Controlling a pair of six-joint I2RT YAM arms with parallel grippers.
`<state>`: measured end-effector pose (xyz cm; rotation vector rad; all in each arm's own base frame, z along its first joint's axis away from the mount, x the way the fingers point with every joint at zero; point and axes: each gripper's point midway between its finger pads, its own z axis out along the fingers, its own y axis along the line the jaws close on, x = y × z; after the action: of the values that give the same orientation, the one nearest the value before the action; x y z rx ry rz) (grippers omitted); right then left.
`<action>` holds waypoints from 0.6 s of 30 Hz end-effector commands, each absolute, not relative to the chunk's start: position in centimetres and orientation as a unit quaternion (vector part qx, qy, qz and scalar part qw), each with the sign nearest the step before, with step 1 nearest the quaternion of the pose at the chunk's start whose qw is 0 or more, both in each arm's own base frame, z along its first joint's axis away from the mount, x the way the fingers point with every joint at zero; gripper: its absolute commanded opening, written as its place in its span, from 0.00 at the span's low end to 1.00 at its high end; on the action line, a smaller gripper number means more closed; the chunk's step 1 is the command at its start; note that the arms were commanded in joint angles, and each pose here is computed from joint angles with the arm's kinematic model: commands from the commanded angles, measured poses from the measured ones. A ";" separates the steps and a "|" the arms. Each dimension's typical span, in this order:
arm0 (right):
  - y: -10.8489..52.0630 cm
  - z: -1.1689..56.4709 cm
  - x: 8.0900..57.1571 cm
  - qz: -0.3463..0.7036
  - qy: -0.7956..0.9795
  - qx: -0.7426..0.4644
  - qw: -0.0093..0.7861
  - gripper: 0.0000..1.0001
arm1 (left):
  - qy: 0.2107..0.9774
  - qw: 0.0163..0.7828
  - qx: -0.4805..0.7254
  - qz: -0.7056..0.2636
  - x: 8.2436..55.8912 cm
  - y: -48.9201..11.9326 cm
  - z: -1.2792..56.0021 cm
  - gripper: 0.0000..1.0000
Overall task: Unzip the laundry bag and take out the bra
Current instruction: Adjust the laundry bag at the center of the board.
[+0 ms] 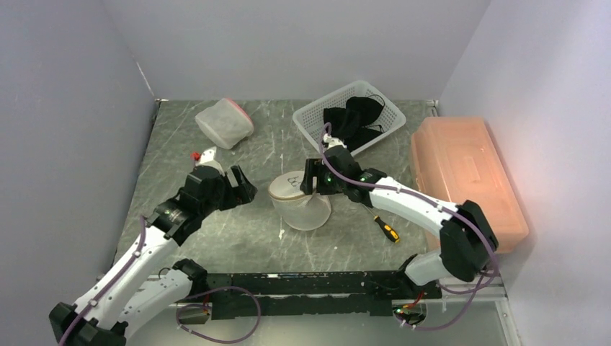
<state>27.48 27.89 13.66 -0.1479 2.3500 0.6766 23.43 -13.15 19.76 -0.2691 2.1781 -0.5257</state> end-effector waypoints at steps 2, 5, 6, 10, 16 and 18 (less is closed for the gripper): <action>28.0 14.1 29.2 0.239 0.906 -0.032 0.348 0.67 | 0.858 0.387 -0.116 -0.316 23.0 -16.9 18.2 0.91; 28.0 13.9 28.8 0.250 0.902 -0.035 0.351 0.50 | 0.857 0.377 -0.114 -0.333 22.8 -17.6 17.5 0.91; 27.8 13.5 28.5 0.253 0.900 -0.037 0.353 0.47 | 0.856 0.371 -0.111 -0.342 22.7 -18.0 17.3 0.90; 27.7 13.8 27.2 0.290 0.879 -0.060 0.374 0.30 | 0.844 0.363 -0.104 -0.381 22.4 -19.3 17.0 0.90; 27.0 13.4 25.5 0.313 0.864 -0.085 0.385 0.00 | 0.827 0.372 -0.109 -0.408 22.7 -19.8 17.5 0.92; 26.8 13.6 25.1 0.323 0.855 -0.087 0.396 0.00 | 0.826 0.370 -0.104 -0.413 22.9 -20.2 17.6 0.93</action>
<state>25.03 26.51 11.86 -0.1805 2.2889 0.7517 21.97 -18.80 14.82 -0.2966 2.2202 -0.9457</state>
